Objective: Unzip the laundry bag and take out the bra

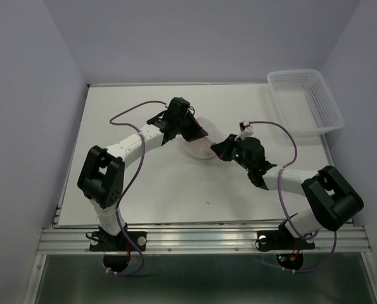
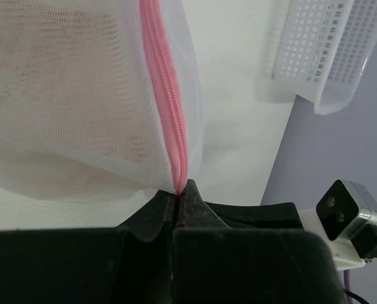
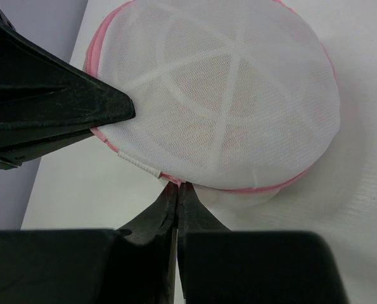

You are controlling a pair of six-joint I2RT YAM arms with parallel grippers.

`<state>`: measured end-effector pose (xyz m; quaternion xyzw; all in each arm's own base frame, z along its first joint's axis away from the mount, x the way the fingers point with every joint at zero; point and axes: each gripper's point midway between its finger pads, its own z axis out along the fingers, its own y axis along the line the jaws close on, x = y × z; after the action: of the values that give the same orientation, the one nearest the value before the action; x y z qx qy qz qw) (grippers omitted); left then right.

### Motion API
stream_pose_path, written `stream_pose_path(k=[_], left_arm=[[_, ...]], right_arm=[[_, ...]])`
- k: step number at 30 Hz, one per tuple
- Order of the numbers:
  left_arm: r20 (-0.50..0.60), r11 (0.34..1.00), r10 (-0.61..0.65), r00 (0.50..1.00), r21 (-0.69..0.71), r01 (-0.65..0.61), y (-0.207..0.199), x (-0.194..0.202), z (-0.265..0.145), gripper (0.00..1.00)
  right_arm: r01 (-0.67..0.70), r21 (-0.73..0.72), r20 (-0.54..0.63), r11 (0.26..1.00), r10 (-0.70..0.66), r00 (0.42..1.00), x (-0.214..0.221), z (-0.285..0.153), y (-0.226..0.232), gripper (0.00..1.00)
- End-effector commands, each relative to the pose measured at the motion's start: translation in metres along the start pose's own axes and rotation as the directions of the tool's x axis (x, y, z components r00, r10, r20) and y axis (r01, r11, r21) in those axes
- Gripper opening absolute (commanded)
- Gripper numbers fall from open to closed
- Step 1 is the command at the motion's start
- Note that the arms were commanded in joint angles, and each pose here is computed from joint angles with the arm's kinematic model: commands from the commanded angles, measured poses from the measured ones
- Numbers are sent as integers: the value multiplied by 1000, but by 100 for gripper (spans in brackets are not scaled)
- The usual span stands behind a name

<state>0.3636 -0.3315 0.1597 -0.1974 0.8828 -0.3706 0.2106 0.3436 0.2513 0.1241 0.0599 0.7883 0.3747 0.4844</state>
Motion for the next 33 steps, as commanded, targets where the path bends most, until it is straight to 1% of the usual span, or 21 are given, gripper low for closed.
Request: stream_pose_path(k=[1, 2, 4, 5, 6, 8, 12, 16, 17, 19, 20, 22, 24, 25, 30, 33], left_arm=[[47, 990, 103, 994, 97, -107, -32, -24, -27, 0], [35, 989, 117, 993, 83, -120, -29, -25, -26, 0], [19, 985, 150, 989, 85, -151, -29, -32, -22, 0], [-8, 984, 156, 988, 86, -155, -27, -30, -21, 0], [-8, 985, 156, 988, 83, -154, -25, -35, -20, 0], [-9, 982, 175, 985, 73, -174, -19, -38, -18, 0], [24, 979, 198, 980, 48, -199, -6, -56, -24, 0], [44, 975, 219, 975, 38, -221, 2, -76, -27, 0], [55, 976, 214, 975, 20, -215, 7, -83, -27, 0], [65, 965, 258, 964, 29, -260, 3, -88, -27, 0], [70, 963, 266, 961, 19, -268, 5, -91, -26, 0], [79, 949, 313, 946, 14, -315, 0, -98, -25, 0], [59, 935, 353, 934, 9, -354, 2, -97, -23, 0], [63, 932, 360, 931, 17, -361, -2, -98, -24, 0], [63, 916, 399, 915, 25, -401, -6, -94, -21, 0], [51, 897, 439, 897, 37, -441, -13, -82, -19, 0]], right_arm=[[93, 112, 6, 989, -94, 996, 0, -7, -26, 1], [137, 109, -8, 984, -137, 991, 2, -7, -29, 1], [179, 103, -22, 978, -177, 984, 4, -6, -30, 1], [217, 98, -40, 971, -214, 976, 7, -6, -32, 1], [231, 100, -52, 968, -226, 973, 10, -6, -35, 1], [246, 105, -65, 964, -240, 969, 11, -7, -41, 1], [252, 151, -82, 956, -242, 967, 9, -14, -62, 1], [283, 132, -108, 950, -269, 957, 8, -18, -68, 1], [292, 118, -138, 949, -276, 951, 14, -19, -68, 1], [320, 96, -158, 943, -303, 940, 16, -18, -66, 1], [338, 68, -197, 939, -320, 927, 24, -19, -67, 1], [339, 42, -221, 940, -322, 921, 28, -17, -63, 1], [325, 12, -258, 946, -311, 915, 36, -17, -60, 1], [320, -23, -265, 947, -314, 912, 37, -16, -53, 1], [292, -113, -258, 950, -312, 914, 32, -14, -30, 1], [284, -155, -253, 946, -316, 914, 27, -14, -17, 1]])
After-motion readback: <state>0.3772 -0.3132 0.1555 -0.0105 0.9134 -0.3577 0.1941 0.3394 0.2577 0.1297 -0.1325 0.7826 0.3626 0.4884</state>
